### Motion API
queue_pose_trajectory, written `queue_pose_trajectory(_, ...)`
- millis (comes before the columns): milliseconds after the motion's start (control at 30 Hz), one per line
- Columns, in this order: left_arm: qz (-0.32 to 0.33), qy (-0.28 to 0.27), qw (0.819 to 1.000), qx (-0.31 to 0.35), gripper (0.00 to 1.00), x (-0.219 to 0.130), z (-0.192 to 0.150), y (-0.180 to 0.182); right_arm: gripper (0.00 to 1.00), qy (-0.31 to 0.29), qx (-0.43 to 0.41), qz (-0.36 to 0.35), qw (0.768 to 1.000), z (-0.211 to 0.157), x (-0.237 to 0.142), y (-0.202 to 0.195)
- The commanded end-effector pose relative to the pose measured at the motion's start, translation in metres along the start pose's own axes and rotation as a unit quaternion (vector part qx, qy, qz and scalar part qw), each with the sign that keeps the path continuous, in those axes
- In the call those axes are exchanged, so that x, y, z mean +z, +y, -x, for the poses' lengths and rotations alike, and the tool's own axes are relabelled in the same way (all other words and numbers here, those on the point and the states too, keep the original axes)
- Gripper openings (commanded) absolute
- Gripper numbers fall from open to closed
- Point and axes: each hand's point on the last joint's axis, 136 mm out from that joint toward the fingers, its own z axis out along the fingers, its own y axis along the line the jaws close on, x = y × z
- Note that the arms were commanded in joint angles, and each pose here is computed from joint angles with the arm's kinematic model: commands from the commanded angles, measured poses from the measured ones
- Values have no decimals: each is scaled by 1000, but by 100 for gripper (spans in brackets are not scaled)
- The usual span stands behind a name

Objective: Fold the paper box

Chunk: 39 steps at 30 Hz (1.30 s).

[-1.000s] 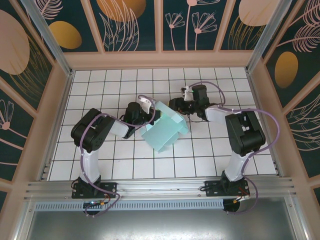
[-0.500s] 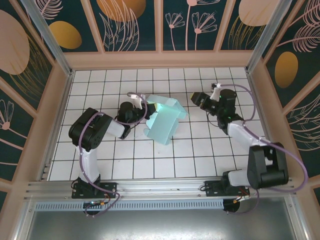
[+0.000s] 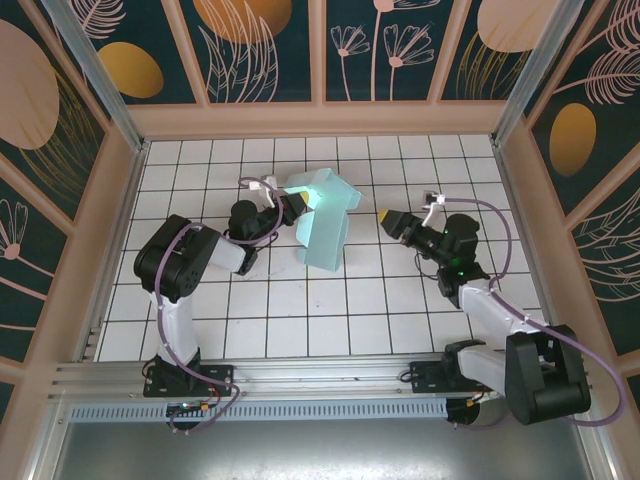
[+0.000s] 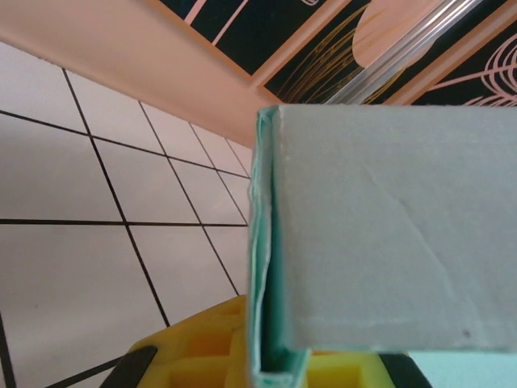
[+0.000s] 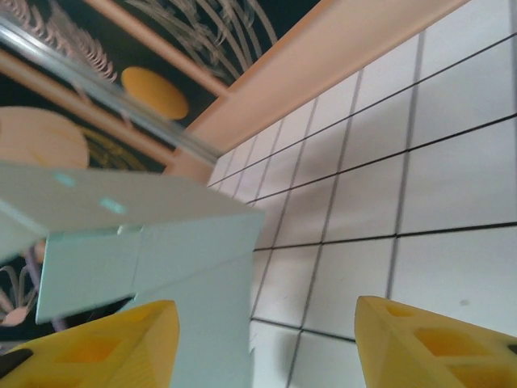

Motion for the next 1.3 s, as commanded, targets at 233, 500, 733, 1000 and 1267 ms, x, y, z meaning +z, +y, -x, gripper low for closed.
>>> queue_pose_trajectory(233,-69,-29,997,-4,0,5,24,-31,51,-16,11,118,993,14,29,65)
queue_pose_trajectory(500,-66,-23,998,4,0,7,23,-31,47,2,13,143,990,16,49,81)
queue_pose_trajectory(733,-61,-18,998,8,0,8,21,-28,43,14,23,140,990,12,61,79)
queue_pose_trajectory(1000,-54,-15,998,13,0,9,19,-24,21,27,47,108,993,7,73,63)
queue_pose_trajectory(1267,2,-18,999,41,0,8,21,-7,6,42,56,50,996,1,80,42)
